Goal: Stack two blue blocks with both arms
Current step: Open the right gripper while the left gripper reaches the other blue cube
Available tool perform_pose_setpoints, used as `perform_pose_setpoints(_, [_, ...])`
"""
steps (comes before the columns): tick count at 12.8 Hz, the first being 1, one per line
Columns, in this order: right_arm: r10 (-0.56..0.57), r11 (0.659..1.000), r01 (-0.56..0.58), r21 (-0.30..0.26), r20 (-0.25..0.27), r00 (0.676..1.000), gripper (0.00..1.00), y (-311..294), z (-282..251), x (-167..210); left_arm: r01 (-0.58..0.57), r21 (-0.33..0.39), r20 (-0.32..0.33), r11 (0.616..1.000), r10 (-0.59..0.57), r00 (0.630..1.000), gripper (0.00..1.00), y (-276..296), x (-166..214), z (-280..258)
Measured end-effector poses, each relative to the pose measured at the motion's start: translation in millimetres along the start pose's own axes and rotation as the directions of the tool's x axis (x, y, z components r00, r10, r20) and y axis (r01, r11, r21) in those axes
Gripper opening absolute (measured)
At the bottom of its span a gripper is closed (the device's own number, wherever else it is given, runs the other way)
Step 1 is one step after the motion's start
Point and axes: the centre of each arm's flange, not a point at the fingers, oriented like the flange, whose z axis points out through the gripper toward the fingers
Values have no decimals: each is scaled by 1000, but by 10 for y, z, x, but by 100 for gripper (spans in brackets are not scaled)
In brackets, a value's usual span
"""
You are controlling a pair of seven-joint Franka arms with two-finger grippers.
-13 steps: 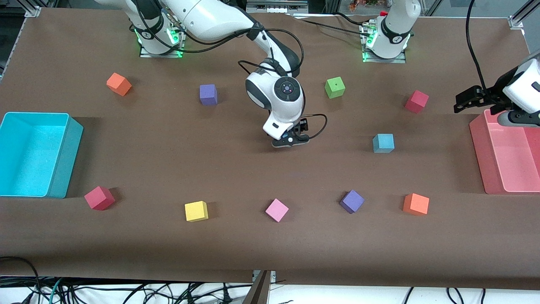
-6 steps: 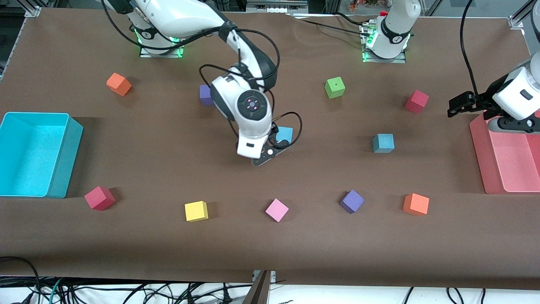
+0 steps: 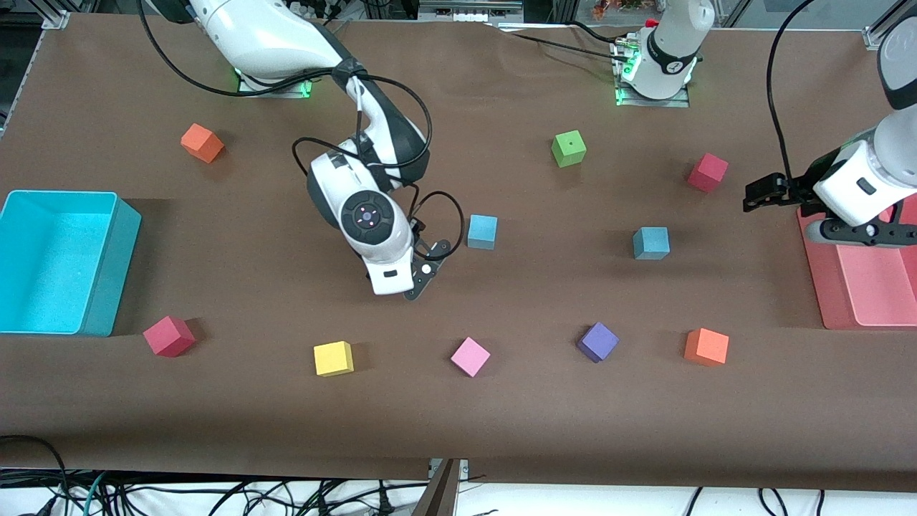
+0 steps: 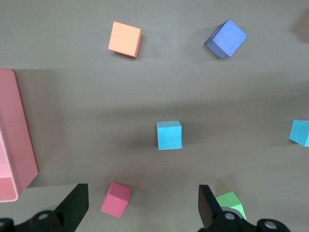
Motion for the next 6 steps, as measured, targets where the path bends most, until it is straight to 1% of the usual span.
perform_pose_setpoints(1, [-56, 998, 57, 16, -17, 998, 100, 55, 18, -32, 0, 0, 3, 1000, 0, 1000, 100, -2, 20, 50])
perform_pose_setpoints(2, [-113, 993, 115, 28, -47, 992, 100, 140, 67, -72, 1, -1, 6, 1000, -1, 1000, 100, -3, 29, 84])
perform_pose_setpoints(4, [-200, 977, 208, 52, -131, 971, 100, 392, 247, -207, 1, -1, 19, 1000, -1, 1000, 100, -5, 34, 152])
perform_pose_setpoints(6, [-232, 965, 253, 72, -222, 947, 100, 615, 426, -365, 2, -11, 25, 1000, -1, 1000, 100, 8, 57, 335])
